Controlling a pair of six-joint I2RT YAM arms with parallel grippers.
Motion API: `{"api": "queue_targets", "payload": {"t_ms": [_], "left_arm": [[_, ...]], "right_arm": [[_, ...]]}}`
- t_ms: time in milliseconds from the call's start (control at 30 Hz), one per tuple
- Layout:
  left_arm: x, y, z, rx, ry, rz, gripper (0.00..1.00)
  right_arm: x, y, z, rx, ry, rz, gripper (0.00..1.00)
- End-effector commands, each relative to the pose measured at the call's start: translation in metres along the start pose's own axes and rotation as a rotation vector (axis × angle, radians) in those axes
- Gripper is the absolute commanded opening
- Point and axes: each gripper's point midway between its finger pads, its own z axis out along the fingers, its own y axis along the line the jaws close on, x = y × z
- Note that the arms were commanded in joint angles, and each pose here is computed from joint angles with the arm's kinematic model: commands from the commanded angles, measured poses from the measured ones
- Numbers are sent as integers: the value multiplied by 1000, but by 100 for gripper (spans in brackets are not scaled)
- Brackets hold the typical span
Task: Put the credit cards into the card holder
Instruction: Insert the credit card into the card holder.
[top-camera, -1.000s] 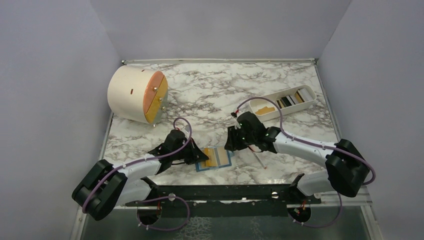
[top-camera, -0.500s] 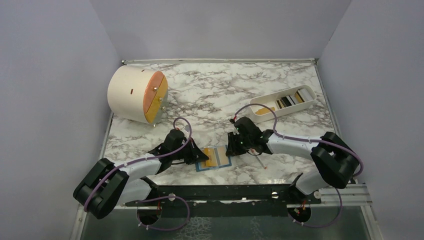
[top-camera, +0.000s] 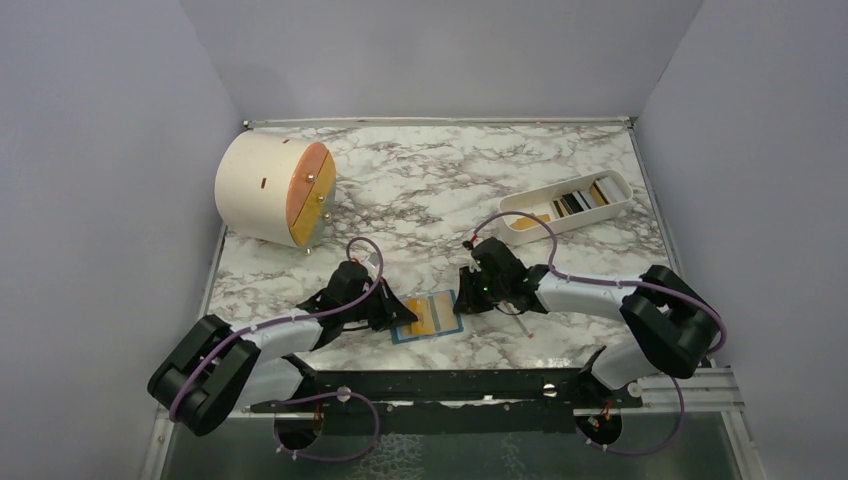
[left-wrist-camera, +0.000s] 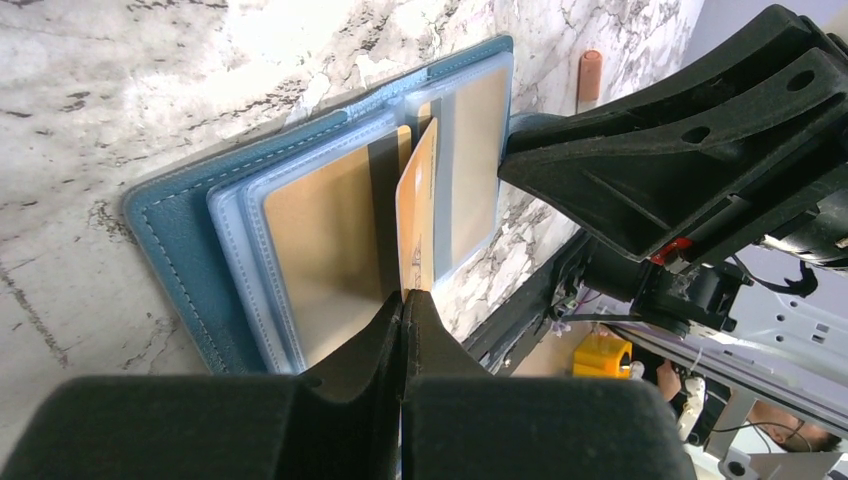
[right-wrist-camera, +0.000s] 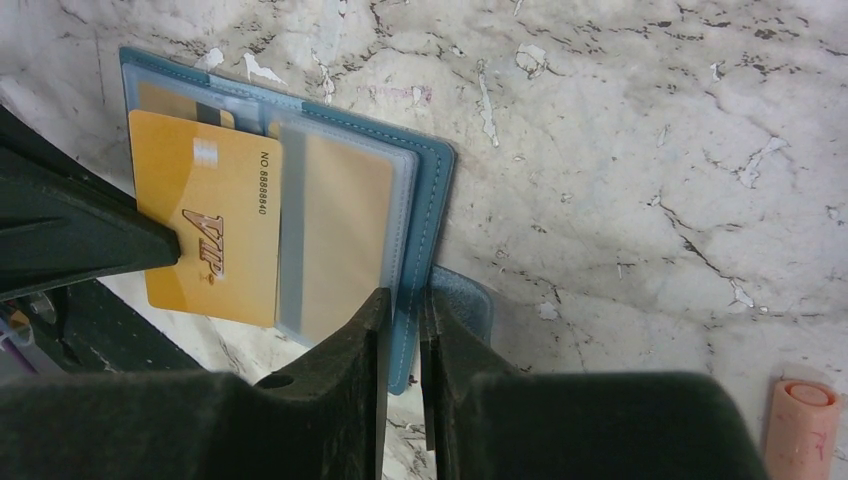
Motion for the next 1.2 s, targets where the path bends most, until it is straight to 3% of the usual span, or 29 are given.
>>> {"api": "queue_targets", "payload": {"t_ms": [0, 633, 1167], "left_arm": [[-1, 10, 2, -26, -11, 31, 0], [-10, 19, 7, -99, -31, 42, 0], [-10, 21, 7, -96, -64, 2, 0]], "right_arm": [[12, -13, 4, 45, 10, 5, 16], [17, -12, 4, 24, 3, 33, 15], [18, 5, -6, -80, -43, 159, 14]]}}
